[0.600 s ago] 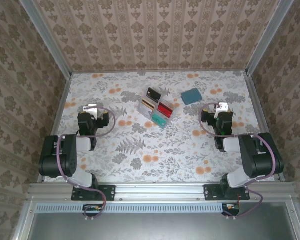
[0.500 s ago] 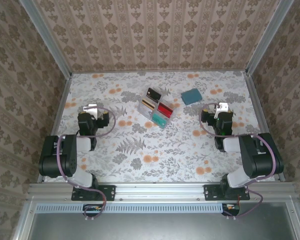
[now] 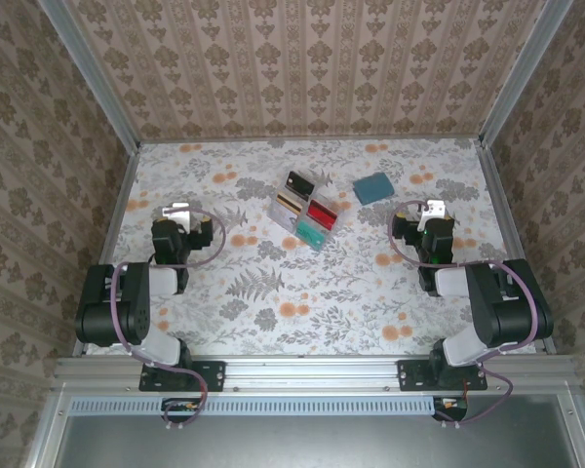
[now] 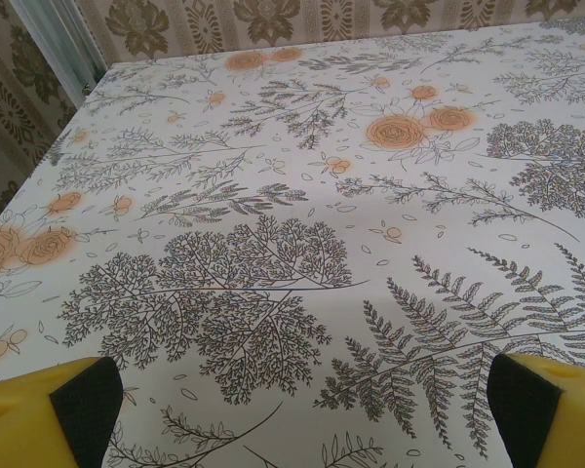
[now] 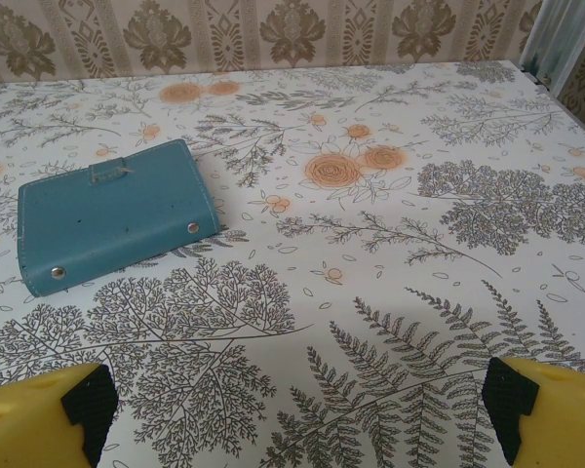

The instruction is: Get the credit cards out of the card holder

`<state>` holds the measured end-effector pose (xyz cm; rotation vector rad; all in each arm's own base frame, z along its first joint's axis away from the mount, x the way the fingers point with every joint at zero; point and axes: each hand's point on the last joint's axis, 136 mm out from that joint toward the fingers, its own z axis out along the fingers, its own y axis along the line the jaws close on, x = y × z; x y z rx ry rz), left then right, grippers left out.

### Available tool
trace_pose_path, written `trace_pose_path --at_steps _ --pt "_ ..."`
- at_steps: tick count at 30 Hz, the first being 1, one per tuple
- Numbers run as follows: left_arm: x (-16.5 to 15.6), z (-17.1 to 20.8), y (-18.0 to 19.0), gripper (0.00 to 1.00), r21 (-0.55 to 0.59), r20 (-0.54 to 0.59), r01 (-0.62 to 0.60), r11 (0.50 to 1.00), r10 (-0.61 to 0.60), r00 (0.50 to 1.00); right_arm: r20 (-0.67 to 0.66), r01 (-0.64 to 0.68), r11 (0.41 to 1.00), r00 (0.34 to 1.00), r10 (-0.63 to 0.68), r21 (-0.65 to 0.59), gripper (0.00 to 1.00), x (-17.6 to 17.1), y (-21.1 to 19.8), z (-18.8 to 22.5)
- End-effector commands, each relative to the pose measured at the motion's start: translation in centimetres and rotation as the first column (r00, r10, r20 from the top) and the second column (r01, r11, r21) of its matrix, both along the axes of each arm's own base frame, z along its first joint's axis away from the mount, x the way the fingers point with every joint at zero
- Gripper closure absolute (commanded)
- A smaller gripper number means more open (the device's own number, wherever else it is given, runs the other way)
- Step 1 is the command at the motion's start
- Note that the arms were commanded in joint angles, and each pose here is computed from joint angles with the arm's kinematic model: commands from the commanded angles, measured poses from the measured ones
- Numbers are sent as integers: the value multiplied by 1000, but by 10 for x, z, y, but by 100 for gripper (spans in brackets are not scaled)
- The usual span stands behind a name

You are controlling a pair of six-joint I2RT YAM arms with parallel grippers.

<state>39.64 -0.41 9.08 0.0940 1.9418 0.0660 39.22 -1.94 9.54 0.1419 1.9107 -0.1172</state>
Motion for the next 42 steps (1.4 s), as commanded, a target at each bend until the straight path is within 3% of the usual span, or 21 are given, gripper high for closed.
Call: trace_pose_path --at_steps 1,9,16,23,28,33,38,42 --pt "4 3 -2 0 -2 7 15 1000 -15 1000 4 -6 1000 1000 6 10 0 5 1 4" --pt "1 10 6 0 -37 29 -7 999 8 1000 19 30 1000 999 -30 8 0 2 -5 10" --pt "-11 51 12 0 -50 34 -44 998 46 998 34 177 984 983 -178 24 0 -21 -27 64" --pt "-24 83 9 0 -213 -95 -131 968 113 989 -100 279 933 960 -263 226 0 -44 -27 101" --pt "-37 89 -7 0 -324 -274 -195 926 105 956 -199 153 872 978 -65 466 0 -41 21 105" --pt "-45 78 -40 0 -446 -350 -147 883 -21 936 -293 14 732 922 255 681 3 -31 96 83" --pt "-50 61 -56 0 -466 -371 -132 875 -58 927 -328 -25 623 833 446 782 5 -26 166 62" --pt "-51 47 -64 0 -460 -409 -131 878 -78 909 -349 -27 588 782 516 809 9 -13 208 46"
